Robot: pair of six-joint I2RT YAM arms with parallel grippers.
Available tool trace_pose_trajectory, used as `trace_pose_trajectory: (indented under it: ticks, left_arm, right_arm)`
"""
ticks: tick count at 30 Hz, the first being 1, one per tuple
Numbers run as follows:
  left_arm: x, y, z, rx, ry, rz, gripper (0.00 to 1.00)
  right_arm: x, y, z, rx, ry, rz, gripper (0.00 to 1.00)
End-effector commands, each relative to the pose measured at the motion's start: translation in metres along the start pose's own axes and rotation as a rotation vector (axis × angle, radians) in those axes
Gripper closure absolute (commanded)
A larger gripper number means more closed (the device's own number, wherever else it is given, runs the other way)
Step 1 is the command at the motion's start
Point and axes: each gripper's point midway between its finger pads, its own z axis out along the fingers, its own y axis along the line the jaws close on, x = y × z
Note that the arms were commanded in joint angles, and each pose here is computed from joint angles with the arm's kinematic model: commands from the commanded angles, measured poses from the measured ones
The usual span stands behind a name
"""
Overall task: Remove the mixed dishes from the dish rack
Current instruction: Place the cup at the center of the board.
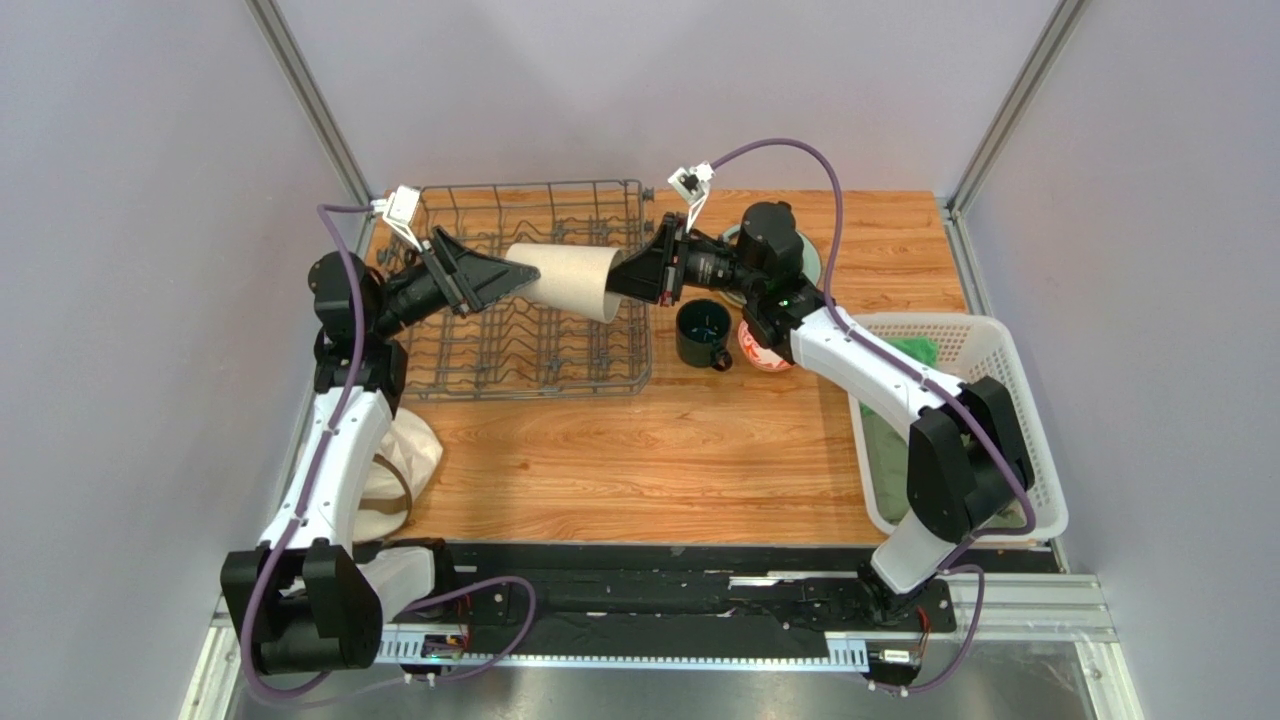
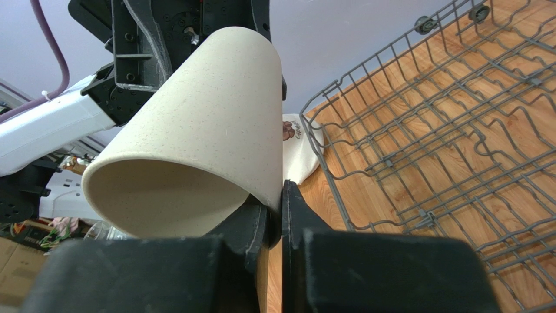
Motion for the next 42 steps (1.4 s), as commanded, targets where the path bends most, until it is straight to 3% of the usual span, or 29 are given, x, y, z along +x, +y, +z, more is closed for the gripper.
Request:
trace_pose_trajectory:
  ticks: [1,11,14,25,34,42]
  left_arm:
    - [-0.011,-0.007,-0.005,-0.013,-0.030,0.103,0.07]
    - [-0.021,0.003,-0.023,-0.105,-0.032,0.190,0.06]
    - [-0.020,0.013,-0.029,-0.189,0.010,0.251,0.06]
    - [0.000,0.061,-0.059,-0.449,0.230,0.391,0.07]
    - [0.016,0.113,-0.077,-0.581,0.332,0.474,0.09]
    - [0.034,0.132,-0.083,-0.582,0.457,0.443,0.13]
  right_arm:
    - [-0.026,0.017,-0.011,0.006,-0.069,-0.097,1.00]
    - [-0.025,-0.002,-0.038,0.168,0.012,-0.179,1.00]
    - [-0.020,-0.013,-0.056,0.286,0.077,-0.186,1.00]
    - [-0.008,-0.044,-0.164,0.779,0.354,-0.455,1.00]
    - [0.050,-0.054,-0.239,0.963,0.633,-0.335,1.00]
    - [0.089,-0.057,-0.299,1.039,0.861,-0.226,1.00]
